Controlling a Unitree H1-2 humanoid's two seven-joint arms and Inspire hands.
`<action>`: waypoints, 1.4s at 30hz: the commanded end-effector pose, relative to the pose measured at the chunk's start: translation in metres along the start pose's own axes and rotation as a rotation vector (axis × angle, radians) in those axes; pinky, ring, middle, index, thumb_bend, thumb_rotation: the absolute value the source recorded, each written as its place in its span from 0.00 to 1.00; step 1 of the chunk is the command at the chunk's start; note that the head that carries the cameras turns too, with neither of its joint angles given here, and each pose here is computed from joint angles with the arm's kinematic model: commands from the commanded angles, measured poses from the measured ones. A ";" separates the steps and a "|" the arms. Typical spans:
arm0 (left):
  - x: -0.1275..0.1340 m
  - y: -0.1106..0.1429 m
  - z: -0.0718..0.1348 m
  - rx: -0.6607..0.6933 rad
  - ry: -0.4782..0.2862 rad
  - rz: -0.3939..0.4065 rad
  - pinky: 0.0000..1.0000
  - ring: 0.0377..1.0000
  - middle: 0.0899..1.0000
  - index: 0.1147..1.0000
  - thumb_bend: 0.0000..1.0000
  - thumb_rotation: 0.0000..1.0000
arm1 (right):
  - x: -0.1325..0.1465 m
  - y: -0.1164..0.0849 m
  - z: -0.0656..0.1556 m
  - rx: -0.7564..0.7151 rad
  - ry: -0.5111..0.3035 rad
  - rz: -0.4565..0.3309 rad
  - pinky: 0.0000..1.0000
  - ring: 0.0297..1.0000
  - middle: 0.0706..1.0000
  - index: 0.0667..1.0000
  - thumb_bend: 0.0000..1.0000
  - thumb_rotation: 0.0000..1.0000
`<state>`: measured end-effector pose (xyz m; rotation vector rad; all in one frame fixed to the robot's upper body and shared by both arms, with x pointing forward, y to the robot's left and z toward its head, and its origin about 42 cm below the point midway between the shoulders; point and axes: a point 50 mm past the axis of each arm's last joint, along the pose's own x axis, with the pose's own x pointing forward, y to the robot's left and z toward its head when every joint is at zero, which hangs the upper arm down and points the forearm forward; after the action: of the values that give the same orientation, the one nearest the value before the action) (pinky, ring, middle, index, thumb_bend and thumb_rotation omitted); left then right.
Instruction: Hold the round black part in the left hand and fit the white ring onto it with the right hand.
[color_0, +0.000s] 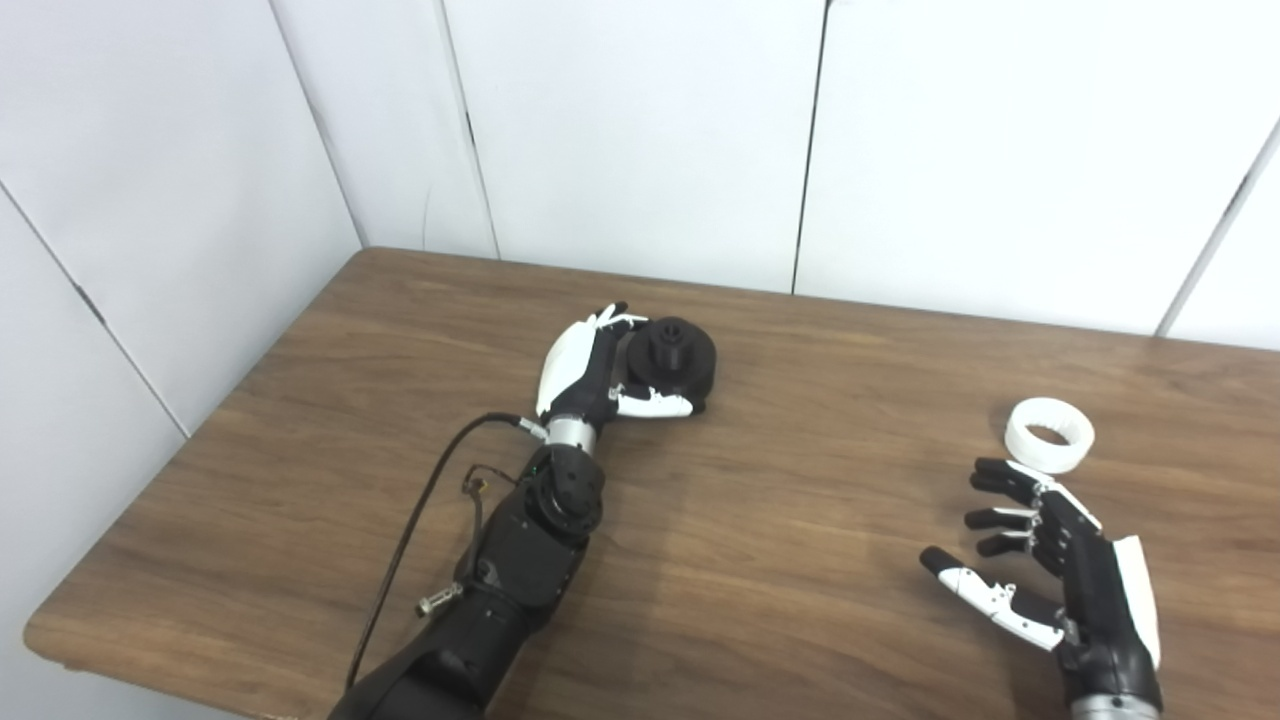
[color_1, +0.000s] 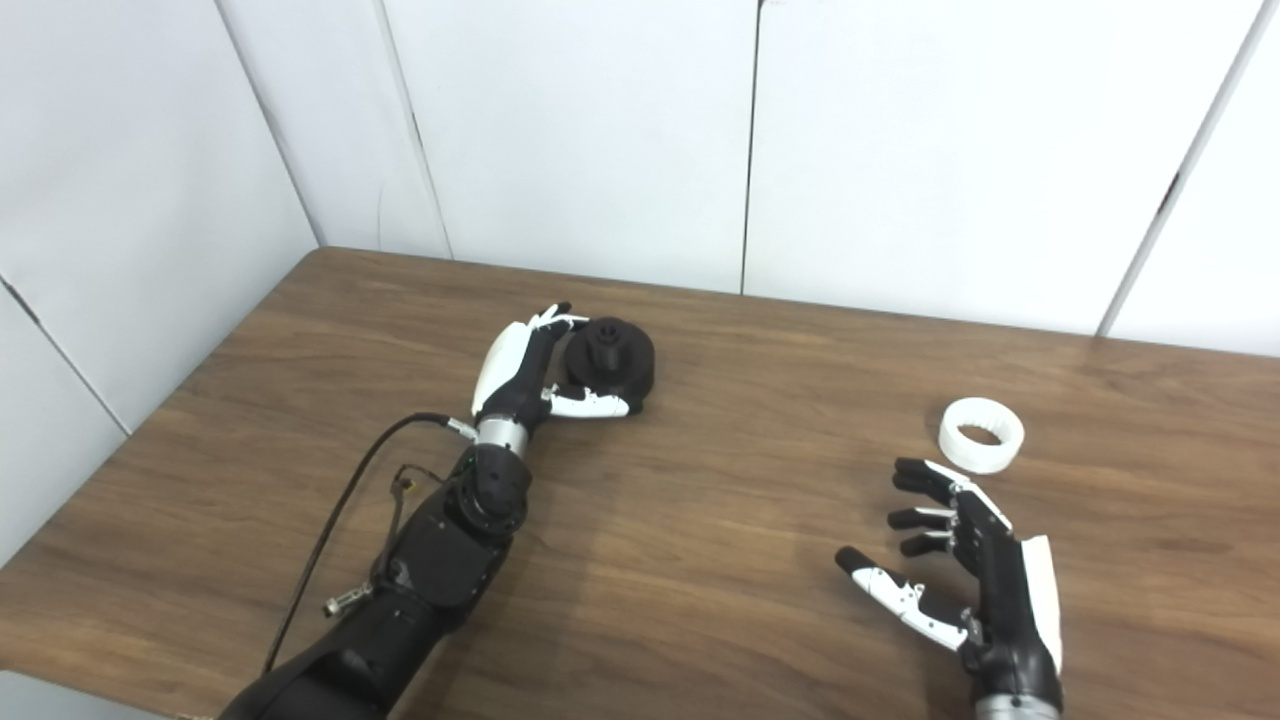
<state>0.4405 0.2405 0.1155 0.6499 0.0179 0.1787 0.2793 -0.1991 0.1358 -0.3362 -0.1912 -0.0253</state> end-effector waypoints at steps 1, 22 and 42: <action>0.010 0.010 0.013 0.008 -0.045 0.028 1.00 1.00 0.95 0.52 0.83 0.18 | 0.002 -0.003 0.008 0.008 -0.049 -0.020 0.49 0.59 0.70 0.71 0.71 0.13; -0.043 -0.004 0.014 -0.005 -0.094 -0.122 0.95 0.98 0.95 0.52 0.83 0.16 | 0.004 -0.001 0.009 0.024 -0.050 -0.026 0.50 0.60 0.71 0.71 0.72 0.13; -0.138 -0.021 0.031 -0.005 -0.187 -0.300 0.93 1.00 0.96 0.53 0.85 0.20 | 0.007 0.000 0.011 0.013 -0.053 -0.026 0.51 0.61 0.71 0.71 0.71 0.12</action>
<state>0.3171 0.1900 0.1206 0.6447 -0.0653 -0.1151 0.2793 -0.1990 0.1357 -0.3339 -0.1900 -0.0294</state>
